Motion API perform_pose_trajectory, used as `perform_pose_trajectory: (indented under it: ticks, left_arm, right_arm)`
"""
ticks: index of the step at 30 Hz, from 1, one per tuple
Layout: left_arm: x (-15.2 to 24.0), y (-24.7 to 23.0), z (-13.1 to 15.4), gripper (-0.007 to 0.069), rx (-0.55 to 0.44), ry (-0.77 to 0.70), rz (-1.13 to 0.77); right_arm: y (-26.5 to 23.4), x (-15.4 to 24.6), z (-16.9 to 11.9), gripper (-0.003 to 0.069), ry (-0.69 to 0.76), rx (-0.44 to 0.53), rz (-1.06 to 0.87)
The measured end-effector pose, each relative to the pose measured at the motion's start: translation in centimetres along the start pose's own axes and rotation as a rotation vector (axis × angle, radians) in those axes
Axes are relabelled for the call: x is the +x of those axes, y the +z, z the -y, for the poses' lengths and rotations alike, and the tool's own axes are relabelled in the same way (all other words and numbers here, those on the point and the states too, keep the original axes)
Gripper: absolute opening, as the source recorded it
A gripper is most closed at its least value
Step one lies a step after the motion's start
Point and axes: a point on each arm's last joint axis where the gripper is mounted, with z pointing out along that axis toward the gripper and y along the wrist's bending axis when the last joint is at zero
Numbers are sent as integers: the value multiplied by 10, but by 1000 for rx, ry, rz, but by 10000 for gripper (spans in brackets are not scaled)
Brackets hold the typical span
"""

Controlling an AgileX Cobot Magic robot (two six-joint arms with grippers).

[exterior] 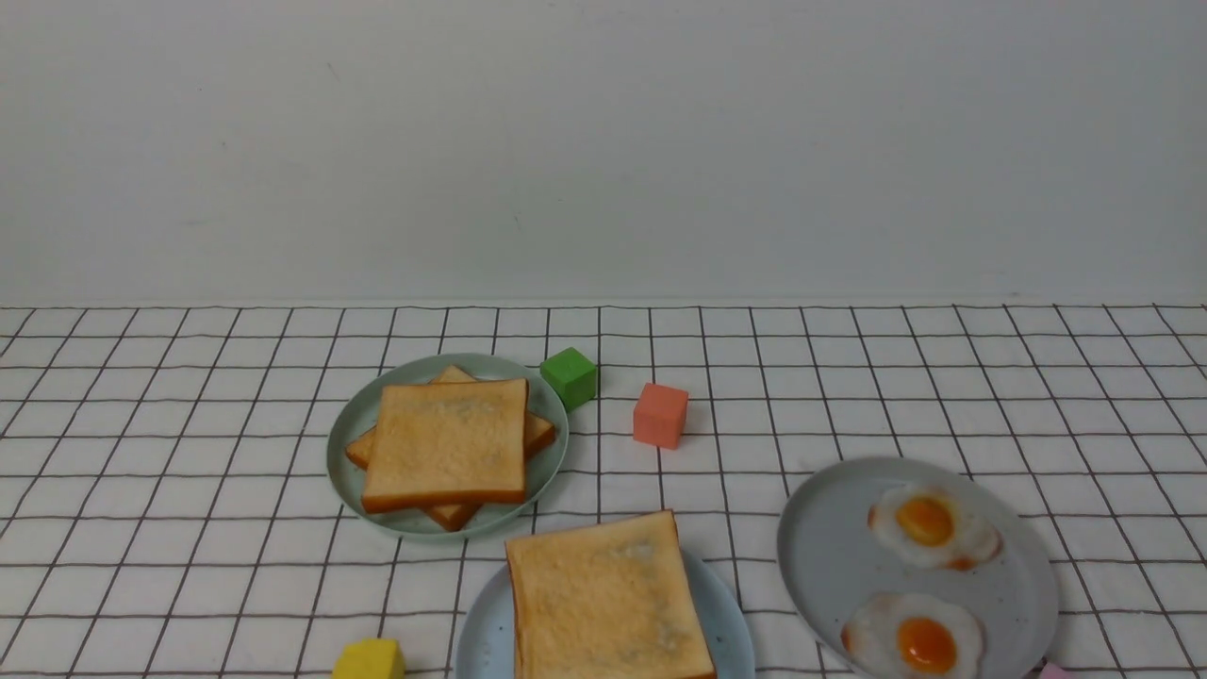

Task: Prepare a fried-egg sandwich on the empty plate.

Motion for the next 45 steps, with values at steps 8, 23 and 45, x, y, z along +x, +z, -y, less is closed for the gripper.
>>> perform_pose_trajectory:
  ticks: [8,23,45]
  left_arm:
    - [-6,17,-28,-13,-151,169,137]
    - [29,73,-134,-13,-514,210,498]
    - [28,73,-134,-1,-512,217,500]
  right_arm:
    - [0,0,0,14,0,0,1]
    - [0,0,0,32,-1,1,-1]
    - [0,0,0,51,0,1,-1]
